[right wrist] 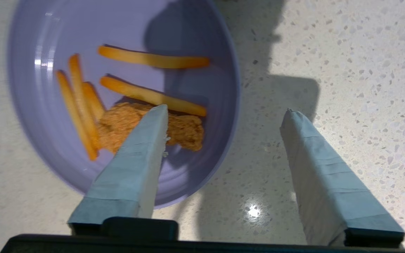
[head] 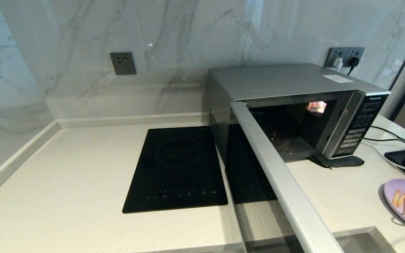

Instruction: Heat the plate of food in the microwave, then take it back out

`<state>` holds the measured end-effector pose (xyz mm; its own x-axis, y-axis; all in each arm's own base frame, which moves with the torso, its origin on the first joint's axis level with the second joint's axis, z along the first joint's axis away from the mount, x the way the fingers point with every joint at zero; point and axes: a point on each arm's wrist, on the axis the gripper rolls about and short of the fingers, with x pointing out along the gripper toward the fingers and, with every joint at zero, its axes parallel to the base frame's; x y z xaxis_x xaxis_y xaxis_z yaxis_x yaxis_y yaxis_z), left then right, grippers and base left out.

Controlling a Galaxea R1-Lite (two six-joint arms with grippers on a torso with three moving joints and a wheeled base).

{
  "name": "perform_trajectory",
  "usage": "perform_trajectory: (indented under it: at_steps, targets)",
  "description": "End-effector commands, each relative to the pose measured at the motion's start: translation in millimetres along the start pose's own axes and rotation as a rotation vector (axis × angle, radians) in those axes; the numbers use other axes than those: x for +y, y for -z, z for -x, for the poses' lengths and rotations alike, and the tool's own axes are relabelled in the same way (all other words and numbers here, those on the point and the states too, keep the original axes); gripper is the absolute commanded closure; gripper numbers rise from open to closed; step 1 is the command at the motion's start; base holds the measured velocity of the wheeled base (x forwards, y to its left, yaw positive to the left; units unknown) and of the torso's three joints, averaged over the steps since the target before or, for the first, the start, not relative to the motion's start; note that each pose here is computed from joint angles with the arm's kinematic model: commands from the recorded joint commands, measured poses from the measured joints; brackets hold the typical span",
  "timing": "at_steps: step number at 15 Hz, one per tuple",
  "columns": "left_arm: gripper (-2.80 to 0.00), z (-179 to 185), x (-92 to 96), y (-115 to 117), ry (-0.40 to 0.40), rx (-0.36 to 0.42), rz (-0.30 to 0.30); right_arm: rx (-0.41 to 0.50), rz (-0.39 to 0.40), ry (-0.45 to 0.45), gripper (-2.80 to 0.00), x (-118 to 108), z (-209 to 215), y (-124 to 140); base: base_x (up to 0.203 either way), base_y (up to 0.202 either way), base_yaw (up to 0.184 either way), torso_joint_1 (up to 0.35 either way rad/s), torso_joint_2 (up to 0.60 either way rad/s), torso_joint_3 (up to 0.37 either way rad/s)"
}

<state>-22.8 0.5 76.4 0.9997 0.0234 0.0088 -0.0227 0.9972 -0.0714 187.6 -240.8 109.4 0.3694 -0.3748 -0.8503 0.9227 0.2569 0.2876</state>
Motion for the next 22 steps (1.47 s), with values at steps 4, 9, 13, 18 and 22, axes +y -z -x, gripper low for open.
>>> perform_trajectory:
  at_steps: [4,9,13,18,22]
  targets:
    - [0.0,-0.1,0.0,-0.1,-0.001,0.001,0.001,-0.074,0.032,-0.152,-2.8,15.5,62.5,-3.7,0.0,0.0,0.0,0.0,0.0,0.0]
    - [0.0,-0.1,0.0,-0.1,-0.001,0.001,0.001,-0.06,0.118,-0.485,-2.8,42.7,149.9,-10.9,0.0,0.0,0.0,0.0,0.0,0.0]
    - [0.0,-0.1,0.0,-0.1,-0.001,0.001,0.001,-0.111,0.221,-0.674,-2.8,45.2,201.4,4.8,0.0,0.0,0.0,0.0,0.0,0.0]
    - [0.0,-0.1,0.0,-0.1,-0.001,0.001,0.001,-0.332,0.327,-0.71,-2.8,53.1,256.0,-1.0,0.0,0.0,0.0,0.0,0.0,0.0]
    - [0.0,-0.1,0.0,-0.1,-0.001,0.001,0.001,-0.253,0.471,-0.829,0.0,74.2,272.4,29.9,0.0,0.0,0.0,0.0,0.0,0.0]
